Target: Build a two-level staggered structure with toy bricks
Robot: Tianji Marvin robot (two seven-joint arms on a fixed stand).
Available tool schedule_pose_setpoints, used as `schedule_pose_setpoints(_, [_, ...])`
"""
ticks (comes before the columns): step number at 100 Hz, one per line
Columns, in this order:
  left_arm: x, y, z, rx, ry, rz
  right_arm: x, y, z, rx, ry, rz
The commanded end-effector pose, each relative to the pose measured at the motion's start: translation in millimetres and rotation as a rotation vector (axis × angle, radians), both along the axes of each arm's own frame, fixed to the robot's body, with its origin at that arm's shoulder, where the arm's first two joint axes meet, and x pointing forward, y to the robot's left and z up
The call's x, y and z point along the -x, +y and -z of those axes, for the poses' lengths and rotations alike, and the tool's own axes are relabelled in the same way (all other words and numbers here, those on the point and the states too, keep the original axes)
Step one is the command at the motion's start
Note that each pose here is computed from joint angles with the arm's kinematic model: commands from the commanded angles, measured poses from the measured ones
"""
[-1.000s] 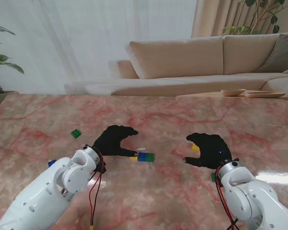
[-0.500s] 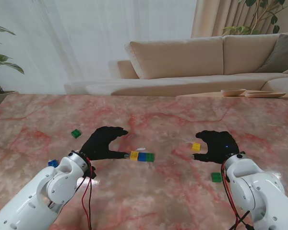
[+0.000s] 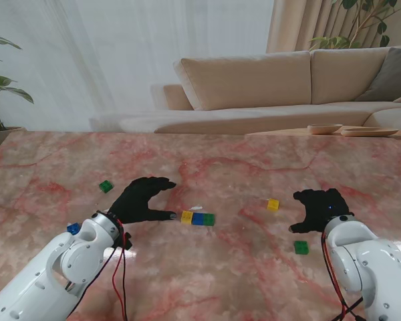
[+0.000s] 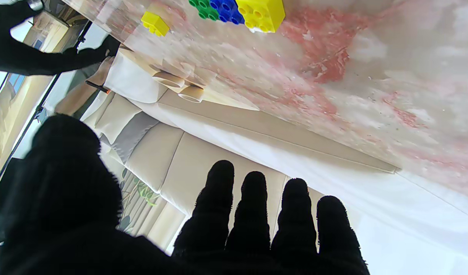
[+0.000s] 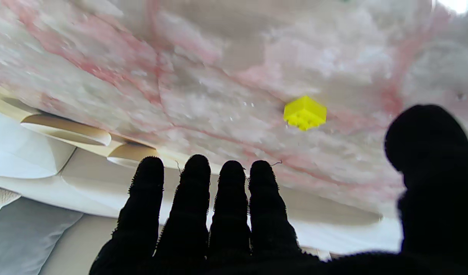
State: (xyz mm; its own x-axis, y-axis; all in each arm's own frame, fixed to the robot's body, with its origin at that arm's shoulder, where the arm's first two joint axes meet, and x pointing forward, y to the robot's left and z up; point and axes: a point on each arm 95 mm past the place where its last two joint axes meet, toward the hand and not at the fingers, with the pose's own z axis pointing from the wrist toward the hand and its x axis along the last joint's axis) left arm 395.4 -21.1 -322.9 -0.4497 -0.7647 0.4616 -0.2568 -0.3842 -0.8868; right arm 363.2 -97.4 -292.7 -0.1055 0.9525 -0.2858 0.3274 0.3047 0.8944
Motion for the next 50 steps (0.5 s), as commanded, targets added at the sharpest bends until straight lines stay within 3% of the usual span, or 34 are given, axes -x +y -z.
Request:
schedule_pose_setpoints(1, [0.5, 2, 2.9, 0.002, -0.001, -0.007, 5.8, -9, 12.2, 0.014, 0.054, 0.017])
schedule_pose_setpoints(50, [0.6, 7, 6.3, -0.001, 0.004, -0.009, 10.8, -28, 53.3, 0.066, 0.206, 0.033])
